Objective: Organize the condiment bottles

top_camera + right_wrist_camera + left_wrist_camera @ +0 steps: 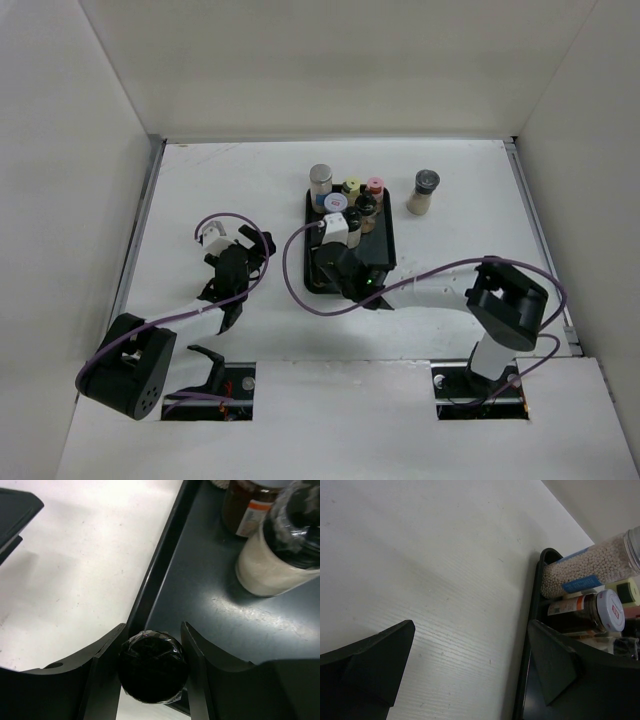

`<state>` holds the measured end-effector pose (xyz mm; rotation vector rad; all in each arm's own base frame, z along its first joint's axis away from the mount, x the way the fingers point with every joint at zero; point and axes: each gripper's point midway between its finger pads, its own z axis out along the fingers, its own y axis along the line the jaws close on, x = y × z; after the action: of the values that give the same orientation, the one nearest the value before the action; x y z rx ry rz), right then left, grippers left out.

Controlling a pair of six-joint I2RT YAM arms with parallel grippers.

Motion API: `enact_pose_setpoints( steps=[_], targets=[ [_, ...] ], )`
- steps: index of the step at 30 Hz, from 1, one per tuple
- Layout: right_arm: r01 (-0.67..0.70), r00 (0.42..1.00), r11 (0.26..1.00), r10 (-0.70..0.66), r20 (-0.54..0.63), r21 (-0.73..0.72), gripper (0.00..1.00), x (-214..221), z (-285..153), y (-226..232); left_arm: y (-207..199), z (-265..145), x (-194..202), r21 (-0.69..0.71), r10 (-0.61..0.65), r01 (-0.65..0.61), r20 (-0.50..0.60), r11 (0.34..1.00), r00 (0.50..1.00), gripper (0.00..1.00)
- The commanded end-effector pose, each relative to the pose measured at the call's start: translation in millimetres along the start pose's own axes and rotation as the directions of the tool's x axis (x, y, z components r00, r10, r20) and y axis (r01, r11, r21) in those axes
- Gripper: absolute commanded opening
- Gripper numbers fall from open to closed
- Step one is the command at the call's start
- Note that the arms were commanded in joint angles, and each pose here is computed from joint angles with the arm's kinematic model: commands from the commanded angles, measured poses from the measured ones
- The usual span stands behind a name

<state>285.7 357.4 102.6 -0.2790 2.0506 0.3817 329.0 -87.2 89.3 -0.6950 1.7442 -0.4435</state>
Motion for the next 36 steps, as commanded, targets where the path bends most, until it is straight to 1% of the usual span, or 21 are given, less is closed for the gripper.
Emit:
enact_pose_setpoints(
  steps=[1,3,4,6,9,11,14,16,18,20,23,25,28,30,33,34,36],
  targets=[
    [-0.023,0.998,0.998,0.026,0.06,-0.06,0.43,-19.3,4.3,27.6,-19.5,0.7,-15.7,0.061,-0.044,0.041,0.044,0.997,0.998,1.0],
    [-0.021,0.998,0.998,0.024,0.05,-0.059,0.45,-13.7,6.3,29.2,-18.4,1.2,-15.6,0.057,-0.043,0.041,0.044,0.998,0.998,1.0],
    [-0.023,0.999,0.998,0.025,0.048,-0.06,0.47,-12.8,6.6,30.1,-18.7,1.5,-14.9,0.058,-0.042,0.04,0.041,0.998,0.998,1.0],
    [-0.02,0.999,0.999,0.022,0.048,-0.049,0.56,-11.0,7.5,27.7,-19.7,1.6,-15.0,0.061,-0.043,0.04,0.04,0.997,0.998,1.0],
    [-0.017,0.998,0.999,0.02,0.06,-0.043,0.74,-14.9,4.3,24.9,-18.9,0.6,-16.8,0.06,-0.045,0.043,0.047,0.997,0.998,1.0],
    [-0.025,0.997,0.998,0.029,0.072,-0.053,0.82,-22.1,-0.7,25.9,-18.3,1.4,-15.0,0.058,-0.043,0.04,0.041,0.998,0.998,1.0],
    [-0.03,0.993,0.996,0.039,0.11,-0.08,0.89,-43.3,-14.8,27.9,-19.1,1.1,-15.5,0.061,-0.044,0.041,0.042,0.997,0.998,1.0],
    [-0.029,0.988,0.995,0.044,0.148,-0.099,0.91,-61.0,-26.6,28.1,-17.7,0.3,-17.9,0.058,-0.047,0.044,0.051,0.997,0.998,1.0],
    [-0.05,0.977,0.994,0.069,0.203,-0.099,0.93,-86.9,-40.8,18.1,-16.2,0.9,-17.3,0.053,-0.045,0.043,0.05,0.998,0.998,1.0],
    [-0.103,0.953,0.992,0.121,0.276,-0.078,0.94,-117.4,-50.8,-7.6,-17.2,1.4,-16.4,0.056,-0.044,0.042,0.045,0.998,0.998,1.0],
    [-0.191,0.904,0.982,0.178,0.388,-0.005,0.94,-157.8,-55.0,-66.0,-17.6,0.3,-18.6,0.058,-0.048,0.045,0.053,0.997,0.997,1.0],
    [-0.276,0.865,0.958,0.212,0.454,0.078,0.95,-178.1,-52.8,-115.2,-16.5,0.8,-17.7,0.054,-0.046,0.043,0.051,0.998,0.998,1.0],
    [-0.344,0.848,0.905,0.185,0.497,0.249,0.97,-194.4,-40.8,-189.8,-18.0,1.1,-15.6,0.058,-0.045,0.043,0.043,0.997,0.998,1.0],
    [-0.358,0.855,0.859,0.144,0.498,0.366,0.99,-199.9,-30.4,-239.6,-18.5,0.1,-17.1,0.061,-0.048,0.045,0.047,0.997,0.998,1.0],
    [-0.339,0.89,0.783,0.088,0.446,0.521,1.0,-201.7,-17.9,-308.3,-16.9,0.7,-16.1,0.055,-0.045,0.043,0.046,0.998,0.998,1.0],
    [-0.336,0.901,0.765,0.09,0.425,0.55,1.0,-199.3,-13.1,-323.6,-17.1,1.5,-14.5,0.055,-0.043,0.041,0.04,0.998,0.998,1.0],
    [-0.315,0.924,0.766,0.112,0.366,0.561,1.0,-189.8,2.6,-336.1,-17.8,2.0,-13.8,0.056,-0.042,0.04,0.037,0.998,0.998,1.0]
  ],
)
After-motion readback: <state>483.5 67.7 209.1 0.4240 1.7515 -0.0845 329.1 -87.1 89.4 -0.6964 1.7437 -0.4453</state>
